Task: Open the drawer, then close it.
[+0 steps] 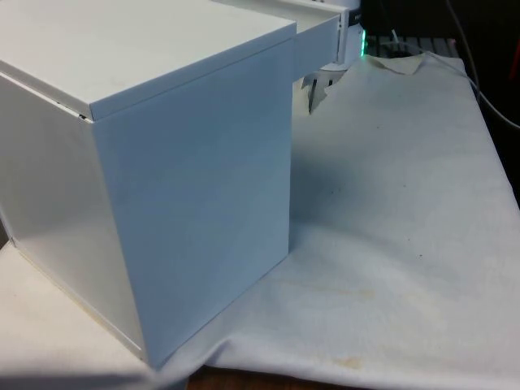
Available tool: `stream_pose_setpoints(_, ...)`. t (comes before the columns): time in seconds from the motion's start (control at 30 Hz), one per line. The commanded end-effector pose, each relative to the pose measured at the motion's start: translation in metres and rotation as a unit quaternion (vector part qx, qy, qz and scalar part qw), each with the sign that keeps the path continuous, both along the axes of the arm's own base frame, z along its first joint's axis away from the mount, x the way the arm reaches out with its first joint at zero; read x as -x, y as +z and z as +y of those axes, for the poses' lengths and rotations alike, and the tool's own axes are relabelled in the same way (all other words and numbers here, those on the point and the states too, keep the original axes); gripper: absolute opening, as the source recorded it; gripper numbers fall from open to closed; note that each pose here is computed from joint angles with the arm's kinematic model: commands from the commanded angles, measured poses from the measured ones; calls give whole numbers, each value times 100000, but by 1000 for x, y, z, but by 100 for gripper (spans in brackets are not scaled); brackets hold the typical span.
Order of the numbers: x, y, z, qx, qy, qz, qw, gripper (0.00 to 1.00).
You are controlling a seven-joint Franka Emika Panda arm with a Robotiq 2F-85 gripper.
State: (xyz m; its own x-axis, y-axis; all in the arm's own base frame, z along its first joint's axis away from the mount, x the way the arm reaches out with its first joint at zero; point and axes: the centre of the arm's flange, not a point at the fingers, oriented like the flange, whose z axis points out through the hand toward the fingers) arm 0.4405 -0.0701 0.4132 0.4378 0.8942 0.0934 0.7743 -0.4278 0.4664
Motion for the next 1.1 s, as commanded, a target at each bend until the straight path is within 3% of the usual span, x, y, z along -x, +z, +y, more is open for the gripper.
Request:
stream_pose_setpoints(0.0,5,2,0,691,-27,-220,99997,0)
stream_pose_setpoints(0.17,15,0,7,521,515,-229,99997,0)
stream_pose_setpoints(0.2,12,-2,6,-293,537,-24,99998,0)
stream_pose_setpoints(0.23,17,0,8,440,522,-301,99997,0)
stream_pose_setpoints(0.5,31,-1,16,332,1024,-561,99993,0)
stream_pose_setpoints(0.53,27,-2,14,-377,896,-542,99994,0)
stream_pose_setpoints(0.6,34,-1,18,240,1010,-669,99992,0)
stream_pose_setpoints(1.07,30,-2,17,-537,753,-571,99994,0)
